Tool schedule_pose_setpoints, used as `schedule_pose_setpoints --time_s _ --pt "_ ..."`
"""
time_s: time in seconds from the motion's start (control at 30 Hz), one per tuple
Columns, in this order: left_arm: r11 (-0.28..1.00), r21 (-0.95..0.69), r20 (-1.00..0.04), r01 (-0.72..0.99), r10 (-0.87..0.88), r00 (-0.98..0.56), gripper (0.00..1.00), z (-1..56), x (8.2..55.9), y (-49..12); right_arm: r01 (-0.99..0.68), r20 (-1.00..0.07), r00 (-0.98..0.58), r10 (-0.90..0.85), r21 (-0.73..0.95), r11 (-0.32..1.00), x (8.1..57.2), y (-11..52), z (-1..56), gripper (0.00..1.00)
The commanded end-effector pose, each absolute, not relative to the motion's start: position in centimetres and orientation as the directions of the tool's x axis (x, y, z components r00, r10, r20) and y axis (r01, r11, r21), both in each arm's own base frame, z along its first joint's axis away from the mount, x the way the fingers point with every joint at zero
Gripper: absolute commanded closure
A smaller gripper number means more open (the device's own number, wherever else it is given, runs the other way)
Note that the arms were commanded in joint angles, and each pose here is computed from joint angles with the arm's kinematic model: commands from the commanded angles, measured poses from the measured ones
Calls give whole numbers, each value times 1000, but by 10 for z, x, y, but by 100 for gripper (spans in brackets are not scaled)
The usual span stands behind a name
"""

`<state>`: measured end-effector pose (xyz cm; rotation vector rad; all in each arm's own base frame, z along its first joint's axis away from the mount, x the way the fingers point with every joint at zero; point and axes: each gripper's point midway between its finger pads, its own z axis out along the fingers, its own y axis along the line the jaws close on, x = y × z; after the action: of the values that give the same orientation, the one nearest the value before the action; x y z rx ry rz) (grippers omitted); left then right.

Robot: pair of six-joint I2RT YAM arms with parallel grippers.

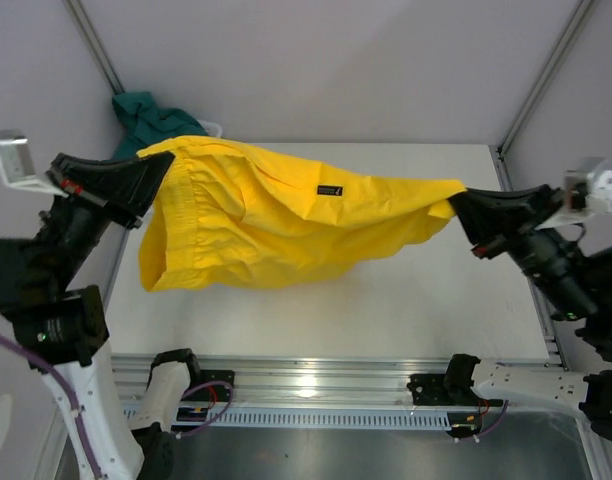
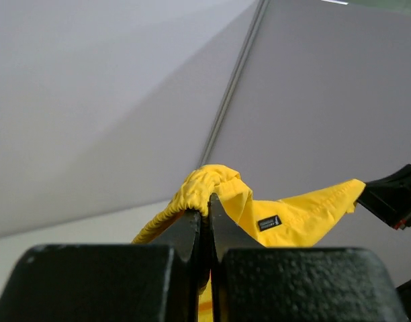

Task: Fold and stack the shorts
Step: Flatten the shorts out

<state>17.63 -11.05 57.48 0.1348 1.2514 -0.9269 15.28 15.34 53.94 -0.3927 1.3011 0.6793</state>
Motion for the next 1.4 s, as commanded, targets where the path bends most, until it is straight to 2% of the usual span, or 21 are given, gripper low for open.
schedule_pose_setpoints --time_s 0.0,0.1,0.2,0.37,0.4,0.43,0.47,0.53,0.57,0.6,0.7,0.77,0.9,0.93,1.03,1.07,1.2,1.23,1.3,1.33,1.37 --pt "684 -339 -836 646 -534 127 100 613 147 -107 -630 -929 203 308 116 767 145 121 581 100" --pt "608 -319 -825 727 -556 103 100 635 150 -117 -569 -936 214 278 111 815 157 120 586 100" --pt "505 -417 -788 756 -616 -23 100 627 193 -115 -458 -952 226 207 83 885 183 128 584 100" --pt "484 -495 -752 722 -655 -76 100 610 258 -99 -379 -977 196 85 5 925 238 164 569 100" --pt "483 -502 -747 718 -660 -78 100 606 265 -98 -445 -977 191 95 0 896 245 176 568 100" --pt "485 -507 -745 712 -662 -80 100 599 278 -96 -367 -981 174 83 14 930 276 148 561 100" --pt "485 -524 -737 700 -671 -86 100 593 287 -95 -489 -983 96 156 90 868 291 169 549 100" --pt "501 -537 -736 678 -671 -88 100 578 307 -92 -452 -971 49 234 187 872 336 128 537 100" --pt "502 -539 -736 676 -672 -88 100 572 315 -93 -546 -964 -26 264 235 804 348 137 525 100" --pt "511 -553 -728 658 -681 -83 100 566 326 -90 -552 -926 -98 364 355 755 359 131 521 100" --pt "500 -558 -721 662 -687 -89 100 564 355 -92 -557 -879 -146 454 452 696 398 107 518 100" --pt "475 -589 -712 654 -688 -142 100 553 384 -98 -580 -878 -107 467 436 688 404 97 539 100" --pt "485 -518 -739 704 -669 -82 100 606 392 -111 -602 -874 -46 484 411 685 410 81 580 100" --pt "490 -462 -747 739 -664 -27 100 643 373 -115 -597 -863 -53 502 431 677 419 74 582 100" --pt "463 -515 -734 721 -672 -93 100 639 403 -120 -622 -852 17 524 401 672 420 46 617 100" --pt "452 -462 -741 763 -669 -52 100 664 388 -123 -642 -837 -16 547 428 636 417 45 621 100" --pt "434 -521 -740 735 -659 -135 100 618 428 -132 -674 -839 -66 540 437 596 421 45 611 100" --pt "438 -495 -755 751 -645 -122 100 617 417 -143 -660 -834 -97 544 463 592 435 45 586 100" --pt "464 -546 -752 698 -638 -165 100 560 439 -144 -672 -843 -58 535 429 604 423 50 577 100" --pt "472 -518 -762 713 -633 -134 100 564 423 -144 -629 -817 -153 556 514 583 436 49 529 100" --pt "472 -576 -751 668 -628 -204 100 508 437 -146 -633 -814 -161 558 519 575 425 54 522 100"
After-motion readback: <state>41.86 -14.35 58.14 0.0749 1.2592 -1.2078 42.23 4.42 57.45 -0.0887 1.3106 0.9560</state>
